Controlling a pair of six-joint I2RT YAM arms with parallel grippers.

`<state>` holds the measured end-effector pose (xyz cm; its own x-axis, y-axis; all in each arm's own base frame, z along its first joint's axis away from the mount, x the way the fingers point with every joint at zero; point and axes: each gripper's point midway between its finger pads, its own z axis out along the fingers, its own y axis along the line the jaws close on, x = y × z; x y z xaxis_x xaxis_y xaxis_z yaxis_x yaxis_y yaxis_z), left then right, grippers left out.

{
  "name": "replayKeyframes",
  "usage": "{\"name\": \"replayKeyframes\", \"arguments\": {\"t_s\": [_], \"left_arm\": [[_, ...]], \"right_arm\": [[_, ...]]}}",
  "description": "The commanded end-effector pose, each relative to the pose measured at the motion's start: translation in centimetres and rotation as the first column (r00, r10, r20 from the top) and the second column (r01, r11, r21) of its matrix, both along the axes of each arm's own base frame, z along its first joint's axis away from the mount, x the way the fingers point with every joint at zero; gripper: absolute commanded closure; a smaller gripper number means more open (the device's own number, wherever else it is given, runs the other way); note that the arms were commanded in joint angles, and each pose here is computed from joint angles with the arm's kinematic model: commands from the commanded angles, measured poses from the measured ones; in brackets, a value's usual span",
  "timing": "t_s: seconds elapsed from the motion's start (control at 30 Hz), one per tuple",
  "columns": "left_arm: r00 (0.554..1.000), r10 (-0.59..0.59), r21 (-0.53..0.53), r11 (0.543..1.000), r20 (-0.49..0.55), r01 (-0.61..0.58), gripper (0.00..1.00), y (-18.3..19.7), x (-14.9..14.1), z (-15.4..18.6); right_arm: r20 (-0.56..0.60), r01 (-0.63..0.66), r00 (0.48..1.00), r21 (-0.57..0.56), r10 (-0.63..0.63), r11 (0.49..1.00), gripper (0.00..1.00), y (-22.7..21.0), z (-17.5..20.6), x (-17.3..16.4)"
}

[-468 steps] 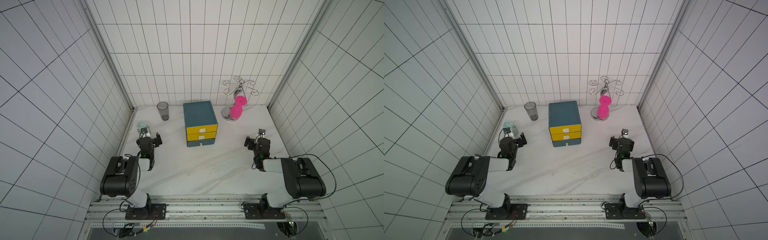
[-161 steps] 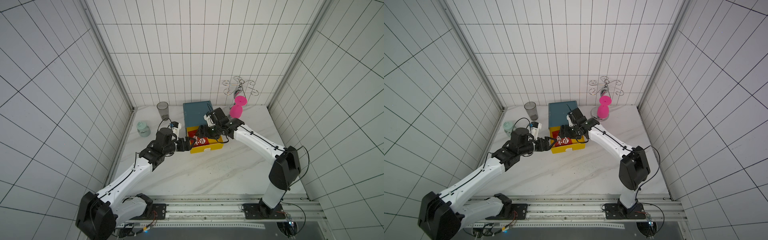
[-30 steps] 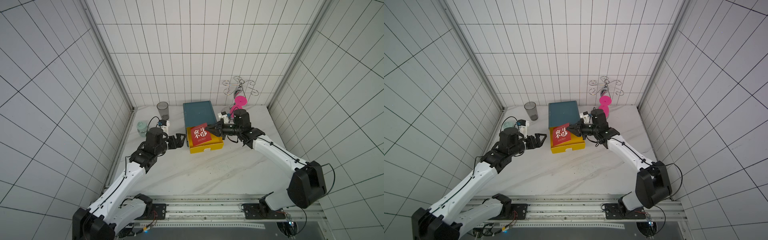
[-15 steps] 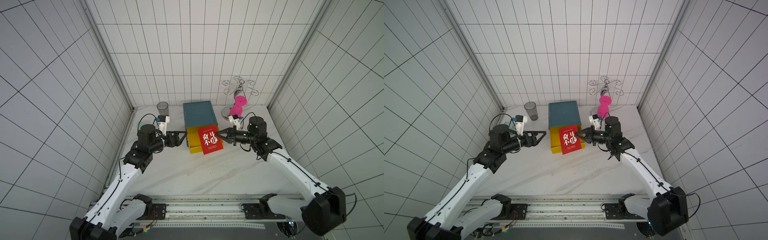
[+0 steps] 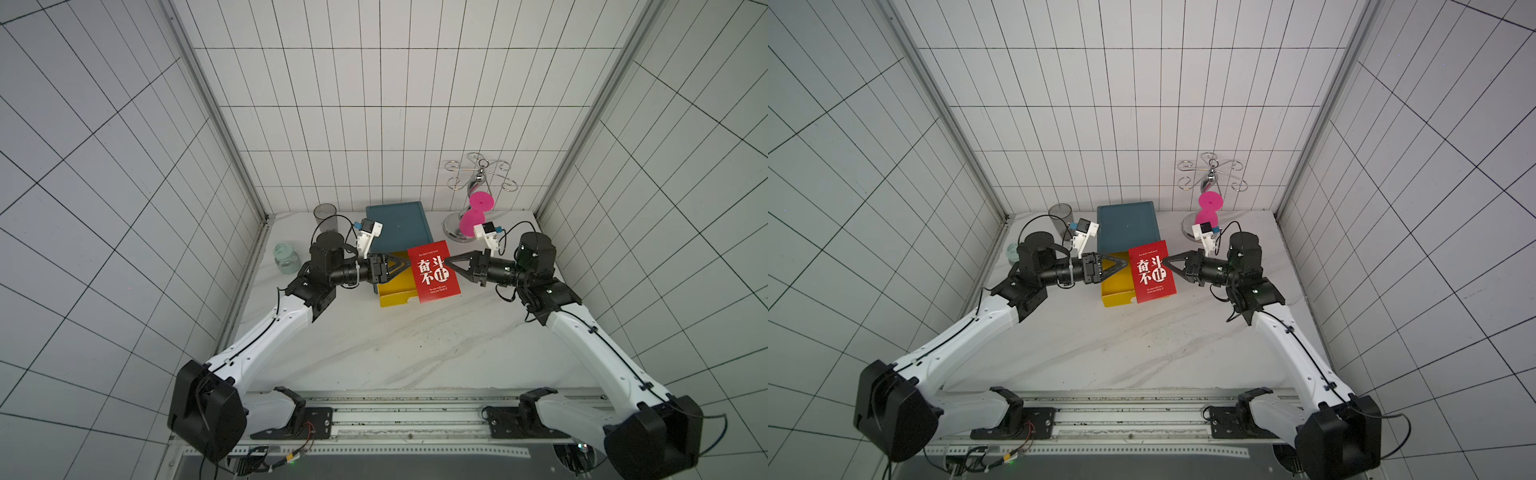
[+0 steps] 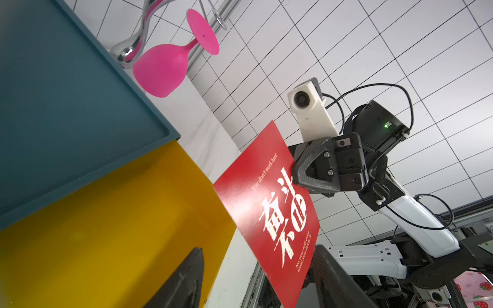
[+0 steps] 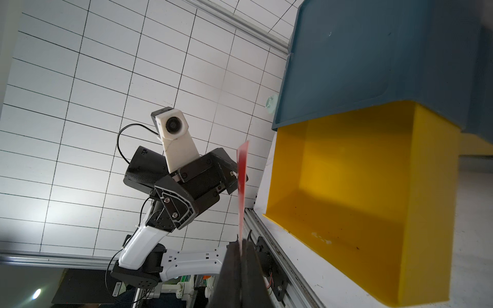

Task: Take the postcards out of the drawer
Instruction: Place the postcard at the center of the board.

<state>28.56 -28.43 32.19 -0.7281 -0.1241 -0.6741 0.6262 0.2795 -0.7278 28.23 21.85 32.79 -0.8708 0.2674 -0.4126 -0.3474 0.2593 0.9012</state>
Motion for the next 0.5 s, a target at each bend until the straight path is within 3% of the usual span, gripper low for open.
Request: {"name": "replayKeyframes", "arguments": {"t_s": [0.0,0.33,0.47], "left_arm": [[0.999,-0.007,-0.042,0.999,0.046,0.009,0.38,-0.7,0.3,1.6],[0.999,-0.023,-0.063,0.998,0.048,0.026,0.44,-1.7,0.6,1.1],[0.998,-0.039,-0.09,0.995,0.05,0.043,0.51,-2.0,0.8,1.1]], "right_arm": [[0.09,-0.014,0.996,0.013,0.013,1.0,1.0,-0.3,1.6,-0.6],[0.112,-0.003,0.994,0.057,-0.003,0.998,1.0,-0.4,1.9,-0.6],[0.107,0.0,0.994,0.07,-0.008,0.998,1.0,-0.4,1.8,-0.4]]}}
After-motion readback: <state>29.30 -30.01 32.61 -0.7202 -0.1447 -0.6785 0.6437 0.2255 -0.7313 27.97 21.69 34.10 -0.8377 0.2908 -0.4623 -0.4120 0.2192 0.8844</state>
